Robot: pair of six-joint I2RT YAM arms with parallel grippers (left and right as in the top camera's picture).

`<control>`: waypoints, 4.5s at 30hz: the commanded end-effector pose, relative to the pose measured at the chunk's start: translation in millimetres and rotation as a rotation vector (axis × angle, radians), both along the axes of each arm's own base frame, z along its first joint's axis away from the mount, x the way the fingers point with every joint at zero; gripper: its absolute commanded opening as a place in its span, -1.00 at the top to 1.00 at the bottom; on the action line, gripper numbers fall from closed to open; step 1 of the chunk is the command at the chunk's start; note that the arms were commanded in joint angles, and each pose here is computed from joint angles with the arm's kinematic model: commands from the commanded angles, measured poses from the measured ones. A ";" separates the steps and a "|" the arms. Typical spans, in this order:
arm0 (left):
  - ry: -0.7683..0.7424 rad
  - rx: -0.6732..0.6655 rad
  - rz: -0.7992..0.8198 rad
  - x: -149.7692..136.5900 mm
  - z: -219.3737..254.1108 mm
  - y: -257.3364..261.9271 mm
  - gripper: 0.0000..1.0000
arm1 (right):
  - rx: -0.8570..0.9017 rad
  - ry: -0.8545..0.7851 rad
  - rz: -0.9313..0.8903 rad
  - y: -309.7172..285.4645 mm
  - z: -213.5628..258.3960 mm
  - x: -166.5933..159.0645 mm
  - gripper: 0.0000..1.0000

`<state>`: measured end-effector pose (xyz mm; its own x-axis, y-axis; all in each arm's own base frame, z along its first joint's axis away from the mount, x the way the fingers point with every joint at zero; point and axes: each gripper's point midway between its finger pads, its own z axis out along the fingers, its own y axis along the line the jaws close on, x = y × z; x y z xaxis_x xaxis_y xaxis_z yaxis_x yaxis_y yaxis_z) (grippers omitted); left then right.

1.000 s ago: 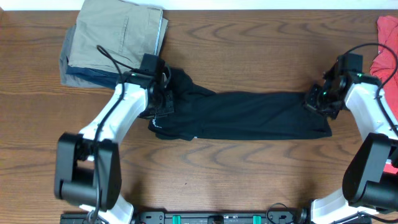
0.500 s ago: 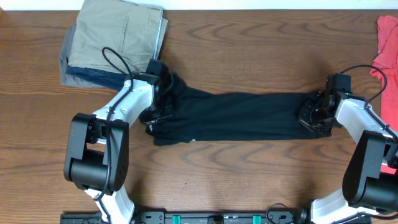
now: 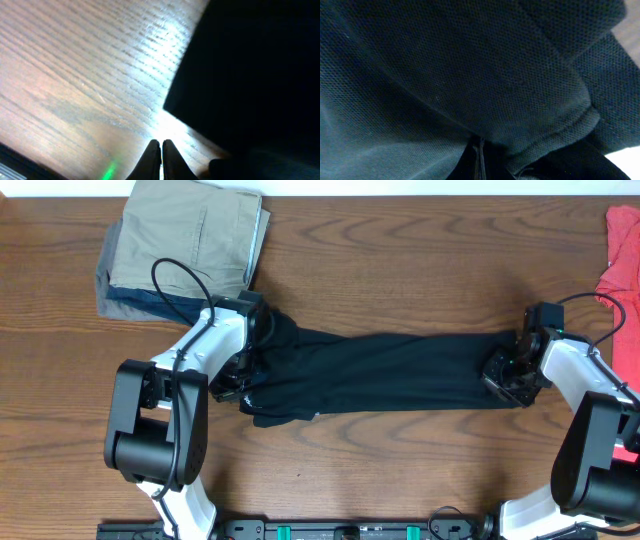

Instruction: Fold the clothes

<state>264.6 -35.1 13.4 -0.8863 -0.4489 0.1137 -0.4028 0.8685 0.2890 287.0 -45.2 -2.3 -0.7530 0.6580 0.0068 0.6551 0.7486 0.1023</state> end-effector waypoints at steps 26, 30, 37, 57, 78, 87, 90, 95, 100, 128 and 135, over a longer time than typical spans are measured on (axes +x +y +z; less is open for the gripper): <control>-0.443 -0.414 -0.171 87.1 47.8 -72.2 0.88 | -0.031 -0.175 0.085 23.8 73.6 21.7 0.98; -0.341 -0.447 -0.160 77.0 19.3 -78.1 0.88 | -0.024 -0.146 0.106 30.4 62.4 22.9 0.98; -0.272 -0.351 -0.152 74.4 -15.6 -63.0 0.88 | -0.024 -0.091 0.107 29.6 44.8 20.7 0.98; -0.311 0.156 -0.129 76.7 6.8 25.8 0.88 | -0.214 0.051 0.040 -6.6 11.8 8.2 0.98; -0.469 0.097 -0.003 52.2 93.4 25.0 -0.96 | -0.217 -0.153 0.055 -62.0 76.7 44.4 -0.63; -0.459 0.099 -0.004 50.1 93.0 25.5 -0.96 | 0.109 -0.268 0.341 -17.7 43.8 68.5 -0.88; -0.454 0.100 -0.005 48.9 92.7 25.8 -0.96 | 0.169 -0.227 0.337 -10.3 25.9 64.4 -0.84; -0.448 0.101 -0.005 47.4 92.5 26.1 -0.95 | 0.299 -0.215 0.376 11.0 14.5 58.1 -0.78; -0.449 0.101 -0.005 47.6 92.6 26.1 -0.96 | 0.351 -0.141 0.377 23.0 2.1 45.1 -0.67; -0.438 0.103 -0.007 44.9 92.1 26.6 -0.96 | -0.118 -0.099 0.067 -60.0 135.0 -1.1 0.98; -0.438 0.099 -0.006 45.1 92.0 26.0 -0.96 | -0.077 -0.131 0.107 -36.4 148.8 8.8 0.98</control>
